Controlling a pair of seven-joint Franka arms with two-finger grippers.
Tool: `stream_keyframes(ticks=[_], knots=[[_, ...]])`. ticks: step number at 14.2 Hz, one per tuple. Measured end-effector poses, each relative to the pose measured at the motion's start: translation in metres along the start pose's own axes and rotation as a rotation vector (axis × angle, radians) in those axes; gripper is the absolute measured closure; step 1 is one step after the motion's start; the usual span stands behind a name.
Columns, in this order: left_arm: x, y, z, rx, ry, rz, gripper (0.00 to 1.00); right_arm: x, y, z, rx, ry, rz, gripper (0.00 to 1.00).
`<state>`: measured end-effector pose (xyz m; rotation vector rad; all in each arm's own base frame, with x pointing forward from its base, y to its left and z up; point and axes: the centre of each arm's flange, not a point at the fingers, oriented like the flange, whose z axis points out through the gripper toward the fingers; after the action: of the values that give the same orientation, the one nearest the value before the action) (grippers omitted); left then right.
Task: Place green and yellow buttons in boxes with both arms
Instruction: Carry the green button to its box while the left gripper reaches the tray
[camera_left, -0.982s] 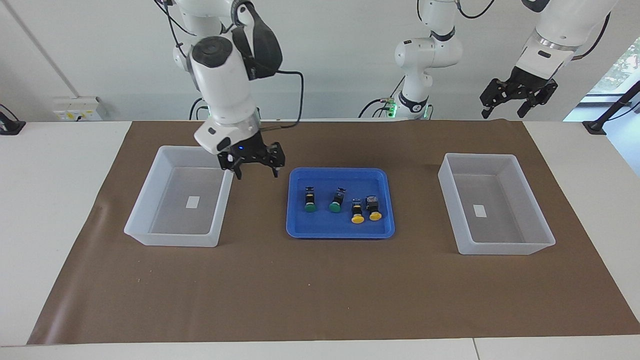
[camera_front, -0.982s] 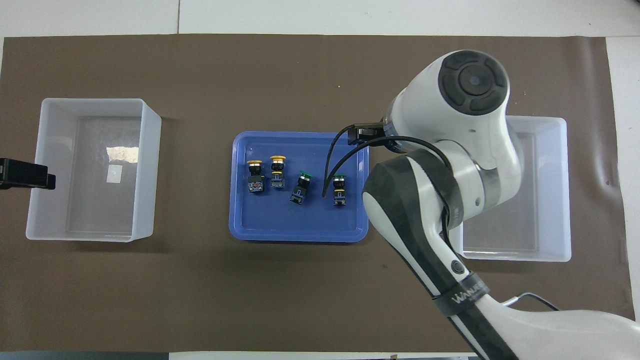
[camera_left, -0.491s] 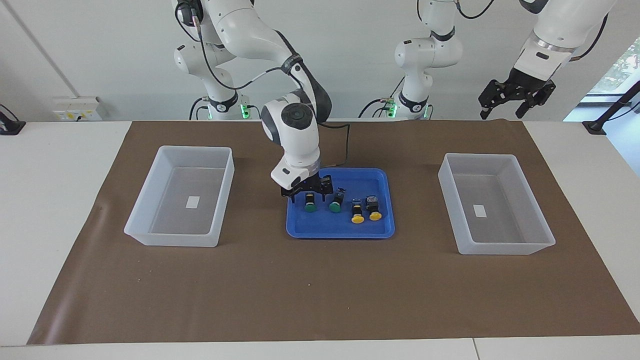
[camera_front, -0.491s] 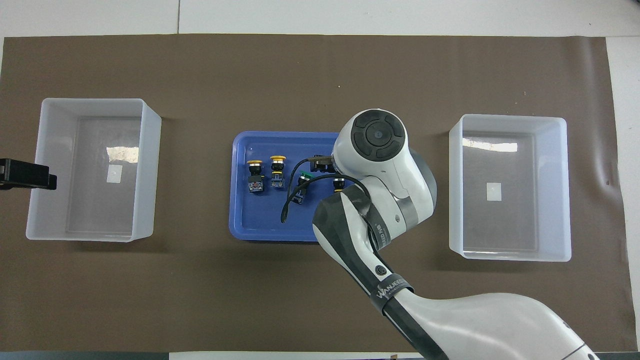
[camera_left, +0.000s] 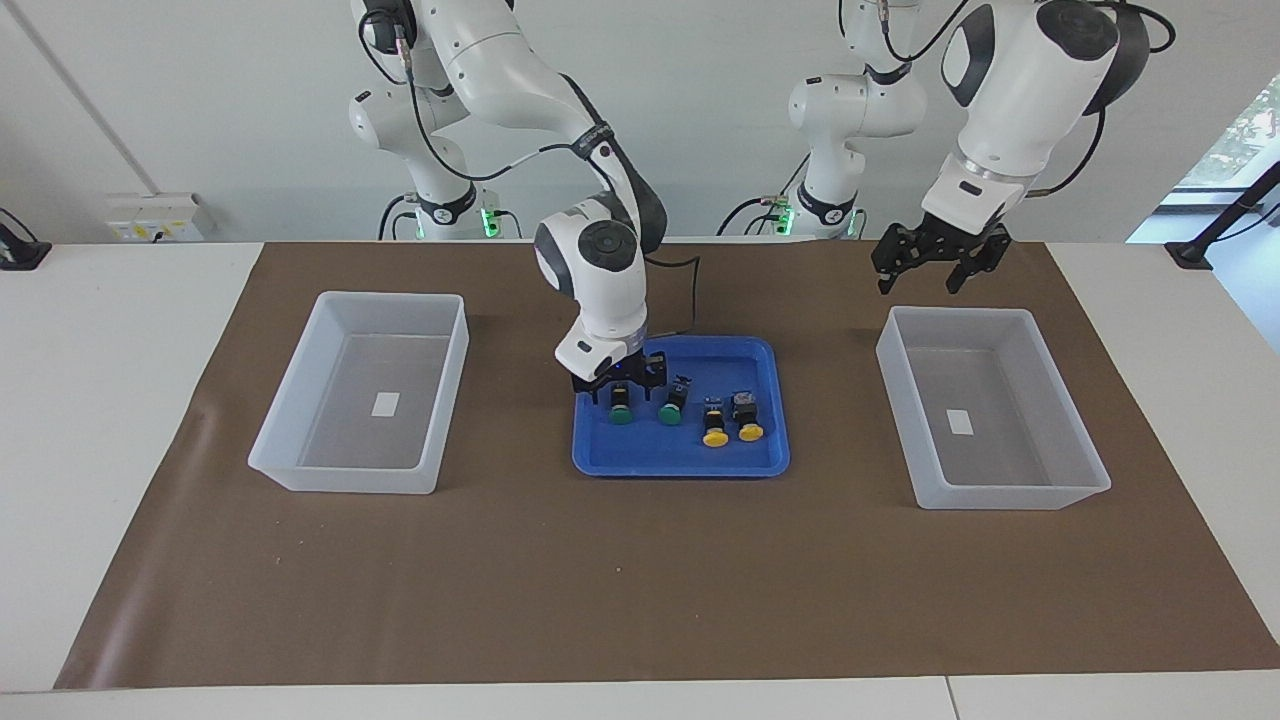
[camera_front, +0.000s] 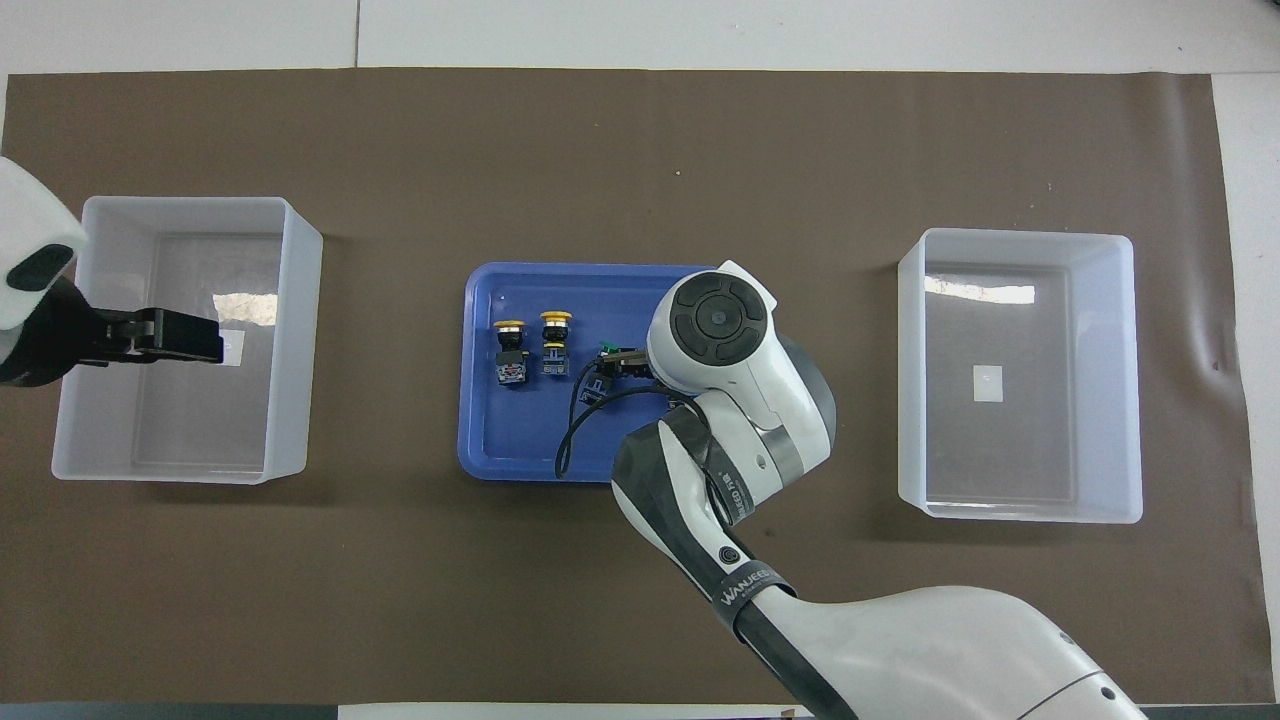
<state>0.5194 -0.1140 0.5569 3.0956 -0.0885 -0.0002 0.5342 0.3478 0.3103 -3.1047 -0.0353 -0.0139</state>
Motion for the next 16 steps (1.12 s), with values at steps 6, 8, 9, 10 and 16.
stream_keyframes(ticks=[6,8,9,10,16], knots=[[0.004,-0.001,0.004,-0.011,0.012,-0.007,0.0,-0.006,0.004,0.008,-0.003,-0.004,0.001,0.46],[0.005,0.006,0.003,-0.016,0.032,0.005,0.0,-0.005,0.004,0.005,-0.001,0.0,0.001,0.68],[0.004,0.011,0.004,-0.018,0.038,0.014,0.0,-0.004,0.003,0.001,0.001,0.001,0.0,0.68],[0.004,0.016,0.007,-0.019,0.042,0.022,0.0,-0.002,0.0,-0.008,-0.001,-0.006,-0.001,0.68],[0.017,0.064,0.05,-0.032,0.063,0.049,0.01,0.049,0.099,-0.141,-0.005,-0.042,0.047,0.68]])
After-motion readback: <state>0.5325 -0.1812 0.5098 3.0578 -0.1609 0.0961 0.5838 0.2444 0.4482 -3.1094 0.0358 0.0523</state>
